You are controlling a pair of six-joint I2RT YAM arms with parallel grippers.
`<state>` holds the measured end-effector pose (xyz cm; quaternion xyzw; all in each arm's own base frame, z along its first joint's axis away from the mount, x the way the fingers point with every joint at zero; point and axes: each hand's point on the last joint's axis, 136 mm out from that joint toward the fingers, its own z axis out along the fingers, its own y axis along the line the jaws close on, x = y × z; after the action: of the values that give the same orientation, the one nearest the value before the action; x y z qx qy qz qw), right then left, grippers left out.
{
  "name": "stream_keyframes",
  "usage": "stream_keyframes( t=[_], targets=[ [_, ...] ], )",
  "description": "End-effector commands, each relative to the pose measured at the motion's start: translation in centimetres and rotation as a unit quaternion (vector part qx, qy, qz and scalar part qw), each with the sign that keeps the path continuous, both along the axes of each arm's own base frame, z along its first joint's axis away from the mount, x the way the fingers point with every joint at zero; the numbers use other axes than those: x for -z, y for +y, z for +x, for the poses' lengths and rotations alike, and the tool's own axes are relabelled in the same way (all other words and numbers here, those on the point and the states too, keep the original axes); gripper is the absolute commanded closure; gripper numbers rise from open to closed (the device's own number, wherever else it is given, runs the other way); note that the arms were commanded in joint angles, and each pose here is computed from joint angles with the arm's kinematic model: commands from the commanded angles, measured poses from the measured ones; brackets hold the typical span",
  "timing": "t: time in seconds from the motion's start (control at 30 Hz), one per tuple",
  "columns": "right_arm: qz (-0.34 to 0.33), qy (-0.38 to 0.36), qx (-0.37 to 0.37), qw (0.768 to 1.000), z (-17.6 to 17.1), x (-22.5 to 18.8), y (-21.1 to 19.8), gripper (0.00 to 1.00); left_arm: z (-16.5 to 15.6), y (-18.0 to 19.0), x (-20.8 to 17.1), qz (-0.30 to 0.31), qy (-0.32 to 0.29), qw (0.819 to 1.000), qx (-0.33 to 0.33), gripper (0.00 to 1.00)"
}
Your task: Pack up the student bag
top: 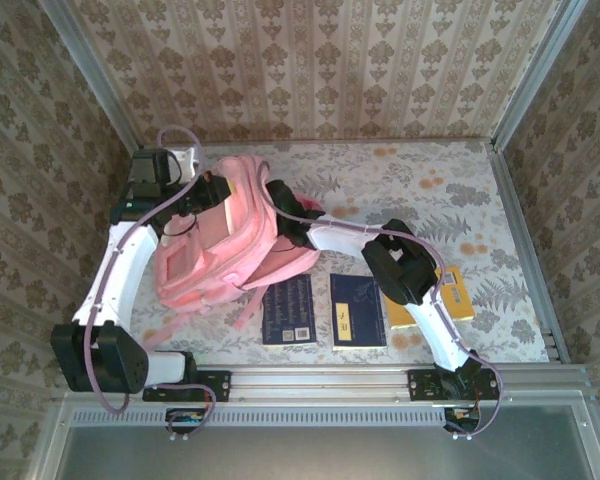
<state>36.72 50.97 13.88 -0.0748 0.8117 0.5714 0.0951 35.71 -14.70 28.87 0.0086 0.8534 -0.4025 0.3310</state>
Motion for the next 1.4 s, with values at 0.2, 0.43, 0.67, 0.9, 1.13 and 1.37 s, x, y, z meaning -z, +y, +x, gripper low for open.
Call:
stream_keyframes(
  t=[0.2,0.43,0.67,0.9,1.13,1.37],
  targets=[
    [-0.091,-0.078,0.160,0.980,3.0,-0.8,0.9,0.40,5.5,-1.5,-8.1,0.012,-0.109,0.994,-0.020,1.00],
    [-0.158,-0.123,0.151,0.968,3.3,-2.7,-1.7,0.18,7.4,0.0,-4.4,0.032,-0.082,0.994,-0.065,1.00],
    [-0.244,-0.152,0.231,0.929,2.0,-3.5,-12.4,0.09,7.7,1.1,-1.4,0.001,-0.069,0.994,-0.087,1.00],
    [-0.297,-0.174,0.308,0.887,-0.7,-7.2,-22.8,0.01,7.6,0.4,0.1,-0.024,-0.046,0.995,-0.084,1.00],
    [-0.277,-0.192,0.310,0.889,-4.4,-10.8,-26.5,0.00,7.0,0.3,0.7,-0.051,-0.012,0.994,-0.099,1.00],
    [-0.298,-0.186,0.285,0.892,-6.3,-10.0,-26.8,0.00,6.6,0.5,2.6,-0.073,0.023,0.991,-0.106,1.00]
  ],
)
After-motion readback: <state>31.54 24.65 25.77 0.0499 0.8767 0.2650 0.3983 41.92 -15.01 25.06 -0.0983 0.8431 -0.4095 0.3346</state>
